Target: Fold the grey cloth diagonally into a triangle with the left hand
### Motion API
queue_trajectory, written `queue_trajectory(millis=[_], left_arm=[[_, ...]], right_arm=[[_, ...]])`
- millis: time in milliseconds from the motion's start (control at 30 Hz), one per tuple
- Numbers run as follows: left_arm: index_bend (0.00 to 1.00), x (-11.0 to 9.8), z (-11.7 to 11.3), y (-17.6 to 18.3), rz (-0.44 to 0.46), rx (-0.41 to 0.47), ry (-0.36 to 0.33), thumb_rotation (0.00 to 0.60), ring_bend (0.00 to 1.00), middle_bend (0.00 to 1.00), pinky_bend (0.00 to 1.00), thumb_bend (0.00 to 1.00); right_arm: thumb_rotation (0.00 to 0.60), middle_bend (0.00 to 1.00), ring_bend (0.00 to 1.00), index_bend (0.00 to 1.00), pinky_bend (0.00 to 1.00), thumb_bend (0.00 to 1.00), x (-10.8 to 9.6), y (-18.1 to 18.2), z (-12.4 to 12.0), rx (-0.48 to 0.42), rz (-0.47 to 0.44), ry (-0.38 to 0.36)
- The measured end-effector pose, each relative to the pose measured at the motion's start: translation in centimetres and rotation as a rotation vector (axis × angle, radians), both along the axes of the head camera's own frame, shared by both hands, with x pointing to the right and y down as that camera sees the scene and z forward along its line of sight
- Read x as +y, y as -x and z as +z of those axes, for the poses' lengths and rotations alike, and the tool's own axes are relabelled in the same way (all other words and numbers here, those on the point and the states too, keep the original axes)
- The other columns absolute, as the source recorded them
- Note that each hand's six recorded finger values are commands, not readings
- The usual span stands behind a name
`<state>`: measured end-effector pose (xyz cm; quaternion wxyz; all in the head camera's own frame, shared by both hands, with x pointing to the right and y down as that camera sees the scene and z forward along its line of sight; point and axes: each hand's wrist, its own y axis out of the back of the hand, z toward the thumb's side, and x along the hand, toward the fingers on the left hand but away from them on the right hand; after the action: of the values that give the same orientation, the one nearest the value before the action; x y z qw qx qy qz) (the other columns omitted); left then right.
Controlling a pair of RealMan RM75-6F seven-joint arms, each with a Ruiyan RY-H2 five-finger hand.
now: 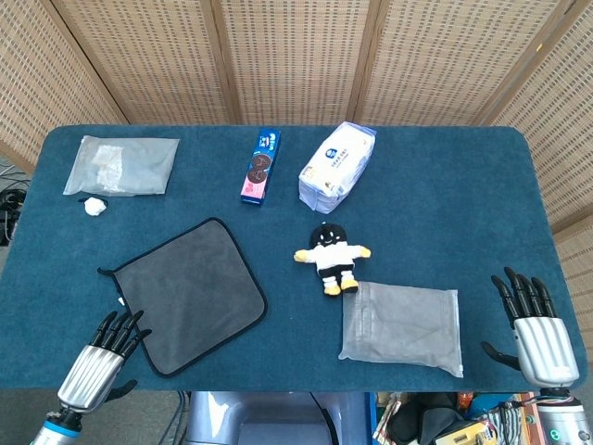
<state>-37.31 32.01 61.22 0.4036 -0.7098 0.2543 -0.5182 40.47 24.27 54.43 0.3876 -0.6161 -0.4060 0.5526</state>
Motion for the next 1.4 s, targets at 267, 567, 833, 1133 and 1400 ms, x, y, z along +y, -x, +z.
queue_trajectory(millis=[267, 567, 833, 1133, 1400], left_arm=[[0.16, 1.1, 1.8, -0.8, 0.045, -0.043, 0.015, 0.6, 0.0, 0.0, 0.0, 0.12], [0.15, 0.6, 2.9, -2.3, 0.066, -0.049, 0.016, 0.6, 0.0, 0.0, 0.0, 0.12], [0.15, 0.4, 3.6, -3.1, 0.081, -0.059, 0.024, 0.6, 0.0, 0.0, 0.0, 0.12], [0.15, 0.7, 4.2, -3.5, 0.098, -0.077, 0.04, 0.6, 0.0, 0.0, 0.0, 0.12], [0.15, 0.7, 4.8, -3.7, 0.106, -0.084, 0.044, 0.6, 0.0, 0.0, 0.0, 0.12]], right_arm=[[0.6, 0.0, 0.0, 0.0, 0.0, 0.0, -0.1, -0.3, -0.3, -0.011, 0.013, -0.01], [0.6, 0.0, 0.0, 0.0, 0.0, 0.0, -0.2, -0.5, -0.5, -0.022, 0.021, -0.016], [0.6, 0.0, 0.0, 0.0, 0.0, 0.0, -0.3, -0.7, -0.7, -0.03, 0.029, -0.023], [0.6, 0.0, 0.0, 0.0, 0.0, 0.0, -0.4, -0.9, -0.8, -0.038, 0.04, -0.029], [0.6, 0.0, 0.0, 0.0, 0.0, 0.0, -0.4, -0.9, -0.8, -0.039, 0.039, -0.031]])
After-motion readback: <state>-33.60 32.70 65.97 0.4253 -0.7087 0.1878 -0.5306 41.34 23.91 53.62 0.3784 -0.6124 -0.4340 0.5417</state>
